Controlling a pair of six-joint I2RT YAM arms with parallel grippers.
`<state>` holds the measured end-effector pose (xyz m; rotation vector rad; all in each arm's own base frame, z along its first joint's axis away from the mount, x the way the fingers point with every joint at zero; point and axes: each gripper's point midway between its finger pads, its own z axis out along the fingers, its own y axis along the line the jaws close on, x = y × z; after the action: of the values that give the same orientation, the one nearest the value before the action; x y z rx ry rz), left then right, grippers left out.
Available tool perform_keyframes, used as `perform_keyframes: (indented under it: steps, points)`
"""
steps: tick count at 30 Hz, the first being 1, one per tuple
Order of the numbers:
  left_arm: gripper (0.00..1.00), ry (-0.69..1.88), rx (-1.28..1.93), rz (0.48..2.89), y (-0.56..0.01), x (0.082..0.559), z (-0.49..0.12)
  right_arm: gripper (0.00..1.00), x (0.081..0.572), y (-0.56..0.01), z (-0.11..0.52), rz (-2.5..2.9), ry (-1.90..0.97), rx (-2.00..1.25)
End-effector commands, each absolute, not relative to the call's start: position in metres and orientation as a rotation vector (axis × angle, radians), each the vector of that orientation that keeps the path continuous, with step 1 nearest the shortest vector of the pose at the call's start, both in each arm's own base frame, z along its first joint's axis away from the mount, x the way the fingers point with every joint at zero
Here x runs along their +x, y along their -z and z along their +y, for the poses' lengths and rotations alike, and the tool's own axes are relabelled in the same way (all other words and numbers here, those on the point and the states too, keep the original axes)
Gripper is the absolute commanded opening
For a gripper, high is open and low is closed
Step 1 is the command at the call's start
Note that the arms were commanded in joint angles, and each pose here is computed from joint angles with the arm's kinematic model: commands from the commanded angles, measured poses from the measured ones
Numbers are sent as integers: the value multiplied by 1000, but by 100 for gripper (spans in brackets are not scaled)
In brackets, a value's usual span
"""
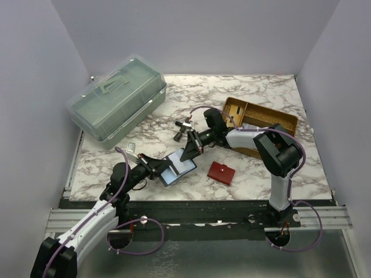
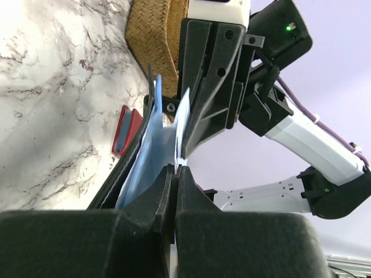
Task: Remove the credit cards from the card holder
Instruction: Remove the credit card from the card holder, then place the card holder at the center of the board.
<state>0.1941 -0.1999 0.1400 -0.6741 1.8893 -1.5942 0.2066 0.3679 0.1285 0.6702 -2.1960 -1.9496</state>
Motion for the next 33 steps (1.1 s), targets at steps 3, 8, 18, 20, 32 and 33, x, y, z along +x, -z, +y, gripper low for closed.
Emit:
perform_keyframes:
  steps: [3, 8, 18, 20, 32, 33]
  points:
    - [0, 1577, -661, 1881, -135, 192, -194, 0, 217, -133, 352, -2201, 1989, 628]
    - [0, 1539, -682, 1921, -126, 193, -191, 0, 228, -132, 345, -2265, 1999, 614]
    - [0, 1258, -721, 1984, -131, 206, -166, 0, 253, -94, 337, -2622, 1777, 620]
    - [0, 1223, -716, 1986, -135, 208, -163, 0, 260, -90, 337, -2681, 1734, 636]
    - [0, 958, -626, 2040, -182, 234, -148, 1, 294, -89, 372, -2715, 1626, 858]
    - [0, 936, -618, 2045, -186, 236, -146, 1, 292, -86, 377, -2690, 1618, 878]
